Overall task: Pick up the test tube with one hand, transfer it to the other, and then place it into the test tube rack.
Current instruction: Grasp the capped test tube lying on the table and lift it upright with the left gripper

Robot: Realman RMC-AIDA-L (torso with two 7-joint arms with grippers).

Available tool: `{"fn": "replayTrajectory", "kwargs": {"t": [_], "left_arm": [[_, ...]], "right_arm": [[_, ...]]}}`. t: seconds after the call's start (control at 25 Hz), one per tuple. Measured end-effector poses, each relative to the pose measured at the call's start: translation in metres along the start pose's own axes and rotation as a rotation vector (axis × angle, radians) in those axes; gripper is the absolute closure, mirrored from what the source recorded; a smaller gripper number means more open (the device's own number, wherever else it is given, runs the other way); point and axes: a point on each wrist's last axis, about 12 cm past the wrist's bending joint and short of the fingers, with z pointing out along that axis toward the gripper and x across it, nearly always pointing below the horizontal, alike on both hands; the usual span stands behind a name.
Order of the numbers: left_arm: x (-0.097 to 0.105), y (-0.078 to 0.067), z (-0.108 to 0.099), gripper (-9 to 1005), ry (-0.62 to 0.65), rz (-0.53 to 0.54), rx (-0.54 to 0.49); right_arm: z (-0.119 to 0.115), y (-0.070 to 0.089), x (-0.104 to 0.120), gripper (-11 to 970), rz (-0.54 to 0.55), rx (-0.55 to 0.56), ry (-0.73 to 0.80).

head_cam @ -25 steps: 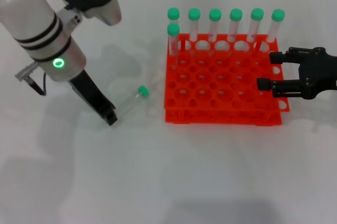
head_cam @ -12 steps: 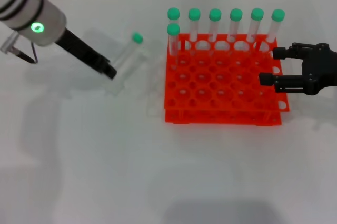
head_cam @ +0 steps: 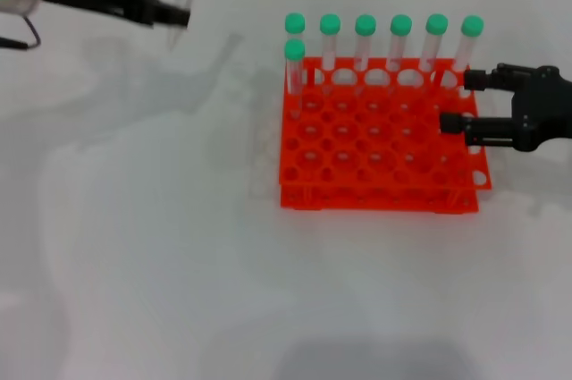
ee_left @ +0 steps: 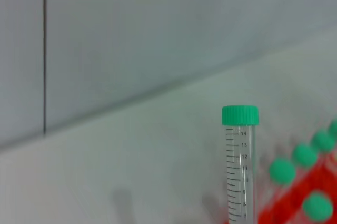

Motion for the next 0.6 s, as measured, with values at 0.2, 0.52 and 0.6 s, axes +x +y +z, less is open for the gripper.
{"fn": "replayTrajectory", "kwargs": {"t": [0.2, 0.52, 0.6], "left_arm": [[-0.003, 0.005, -0.010, 803, -0.171, 0.018, 0.026], [0.000, 0.004, -0.001, 803, -0.361, 0.088, 0.076], [0.001, 0.002, 0.005, 803, -0.397, 0.103, 0.096]], "right_arm": [[0.001, -0.002, -0.002, 168, -0.021, 0.014, -0.016], [0.004, -0.004, -0.006, 173, -0.058, 0.032, -0.070], [0.005, -0.004, -0.006, 174, -0.063, 0.032, -0.079]]}}
